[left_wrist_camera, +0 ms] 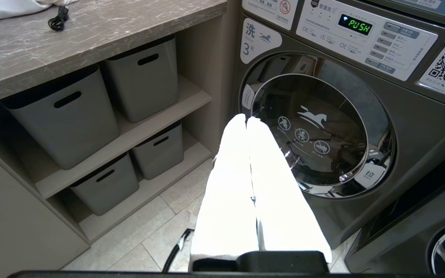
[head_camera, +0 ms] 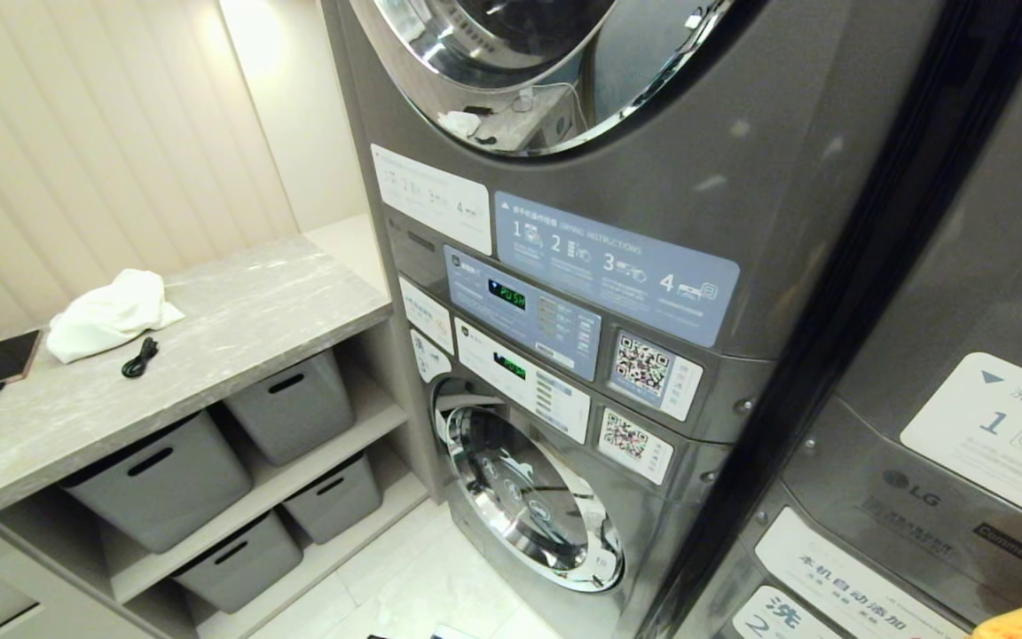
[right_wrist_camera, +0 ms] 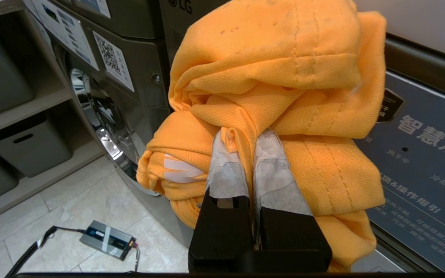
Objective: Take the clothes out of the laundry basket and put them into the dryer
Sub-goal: Put the clothes in the dryer
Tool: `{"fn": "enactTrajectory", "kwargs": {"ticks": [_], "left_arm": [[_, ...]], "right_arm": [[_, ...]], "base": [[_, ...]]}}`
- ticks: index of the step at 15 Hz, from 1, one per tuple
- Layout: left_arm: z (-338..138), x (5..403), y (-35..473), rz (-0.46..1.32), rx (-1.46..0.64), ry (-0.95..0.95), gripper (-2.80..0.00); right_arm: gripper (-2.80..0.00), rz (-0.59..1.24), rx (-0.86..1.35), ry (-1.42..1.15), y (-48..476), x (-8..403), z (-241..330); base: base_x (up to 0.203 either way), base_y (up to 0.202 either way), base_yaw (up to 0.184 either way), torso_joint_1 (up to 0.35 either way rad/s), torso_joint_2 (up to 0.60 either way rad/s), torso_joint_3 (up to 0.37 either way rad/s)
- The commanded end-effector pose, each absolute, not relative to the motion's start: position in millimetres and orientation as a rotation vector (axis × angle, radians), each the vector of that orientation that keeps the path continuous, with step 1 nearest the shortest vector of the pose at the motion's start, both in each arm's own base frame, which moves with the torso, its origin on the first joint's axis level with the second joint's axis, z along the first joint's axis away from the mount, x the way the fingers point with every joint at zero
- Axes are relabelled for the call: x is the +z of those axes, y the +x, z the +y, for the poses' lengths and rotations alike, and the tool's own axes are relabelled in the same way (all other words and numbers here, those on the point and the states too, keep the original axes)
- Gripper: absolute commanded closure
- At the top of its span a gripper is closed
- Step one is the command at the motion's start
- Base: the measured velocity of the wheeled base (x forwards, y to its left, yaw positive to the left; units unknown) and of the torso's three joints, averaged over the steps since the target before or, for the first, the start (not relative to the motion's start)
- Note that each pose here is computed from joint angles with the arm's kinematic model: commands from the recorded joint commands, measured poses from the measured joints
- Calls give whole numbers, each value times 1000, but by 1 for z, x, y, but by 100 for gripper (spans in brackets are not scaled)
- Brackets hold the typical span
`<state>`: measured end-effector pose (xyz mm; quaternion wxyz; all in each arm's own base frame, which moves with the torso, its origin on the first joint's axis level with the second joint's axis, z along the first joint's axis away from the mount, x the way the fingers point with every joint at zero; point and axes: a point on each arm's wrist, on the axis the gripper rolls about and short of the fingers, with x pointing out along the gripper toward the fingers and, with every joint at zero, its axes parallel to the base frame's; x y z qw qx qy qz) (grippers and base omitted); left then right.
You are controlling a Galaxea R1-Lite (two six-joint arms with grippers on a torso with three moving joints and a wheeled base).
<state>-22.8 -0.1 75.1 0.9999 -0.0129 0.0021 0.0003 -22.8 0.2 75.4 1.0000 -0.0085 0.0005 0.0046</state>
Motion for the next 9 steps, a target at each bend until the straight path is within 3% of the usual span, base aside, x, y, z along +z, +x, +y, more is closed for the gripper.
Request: {"fn": "enactTrajectory", "kwargs": {"ticks": [1,5,9], "left_arm": [[0,75,-23,5,2,-26,0],[0,75,-23,5,2,-26,0],[0,75,-23,5,2,-26,0]], "right_arm": [[0,1,7,-14,-23,75,0],[0,1,7,-10,-23,76,0],[0,2,5,-8,-23,76,0]], "base": [[0,0,0,69,-120,-76],[0,0,0,67,-146,-70],[2,-5,158,61,-126,-65]]}}
